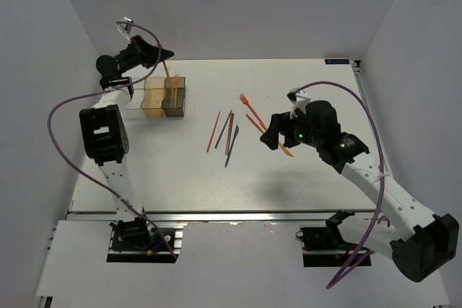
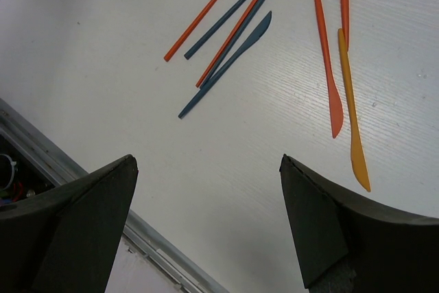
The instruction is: Sort the eating utensils into containers
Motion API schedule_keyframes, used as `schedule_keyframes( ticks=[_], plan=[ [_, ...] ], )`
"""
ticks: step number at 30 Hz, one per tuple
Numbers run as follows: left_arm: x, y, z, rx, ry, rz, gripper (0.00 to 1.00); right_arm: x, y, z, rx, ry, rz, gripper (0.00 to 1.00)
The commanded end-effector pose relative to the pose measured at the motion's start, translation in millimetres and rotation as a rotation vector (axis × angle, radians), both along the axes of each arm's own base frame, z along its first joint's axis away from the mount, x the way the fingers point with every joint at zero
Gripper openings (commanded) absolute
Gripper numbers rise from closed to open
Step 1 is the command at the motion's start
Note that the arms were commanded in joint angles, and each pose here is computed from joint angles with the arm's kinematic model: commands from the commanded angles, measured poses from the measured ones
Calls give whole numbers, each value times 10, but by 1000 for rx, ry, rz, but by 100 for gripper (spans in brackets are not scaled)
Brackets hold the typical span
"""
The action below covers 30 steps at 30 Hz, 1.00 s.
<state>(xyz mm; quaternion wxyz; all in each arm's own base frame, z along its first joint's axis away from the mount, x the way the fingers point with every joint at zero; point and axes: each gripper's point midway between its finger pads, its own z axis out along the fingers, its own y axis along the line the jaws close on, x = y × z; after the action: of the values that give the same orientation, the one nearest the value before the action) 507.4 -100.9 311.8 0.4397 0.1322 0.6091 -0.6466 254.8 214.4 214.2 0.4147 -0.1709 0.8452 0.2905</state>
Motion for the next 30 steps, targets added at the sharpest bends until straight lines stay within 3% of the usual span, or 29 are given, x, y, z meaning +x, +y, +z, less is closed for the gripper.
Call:
schedule_keyframes(
  ticks=[1, 2, 3, 4, 5, 6, 9, 11, 12, 15, 19, 30],
  plan=[
    [-261, -45, 778, -17, -106, 124, 0, 19, -6, 232, 35, -77, 1, 89],
    [-165, 47, 607, -24, 250, 272, 0, 15, -18, 282, 40, -90, -3, 89],
    [-163, 96, 474, 90, 296, 389, 0, 18, -25, 282, 37, -90, -7, 89],
    [-160, 167, 389, 340, 119, 513, 0, -4, -43, 324, 42, -97, -10, 89],
    [-173, 125, 592, 453, 96, 679, 0, 10, -64, 353, 40, -108, -20, 89],
    [-277, 130, 422, 529, 155, 683, 0, -2, -80, 386, 41, -117, -24, 89],
    [-334, 160, 257, 680, 120, 734, 0, -11, -127, 418, 31, -131, -33, 89],
    [-244, 306, 79, 836, 66, 760, 0, -9, -143, 404, 23, -131, -38, 89],
    [-101, 543, -89, 966, 115, 830, 0, -6, -152, 379, 15, -127, -41, 89],
    [165, 770, -296, 1119, 194, 901, 0, 2, -193, 289, -8, -113, -60, 89],
    [394, 807, -354, 1175, 192, 1033, 0, 0, -214, 200, -23, -100, -66, 89],
    [801, 562, -1041, 1090, 270, 973, 0, 51, -192, 92, -44, -77, -66, 89]
  ],
)
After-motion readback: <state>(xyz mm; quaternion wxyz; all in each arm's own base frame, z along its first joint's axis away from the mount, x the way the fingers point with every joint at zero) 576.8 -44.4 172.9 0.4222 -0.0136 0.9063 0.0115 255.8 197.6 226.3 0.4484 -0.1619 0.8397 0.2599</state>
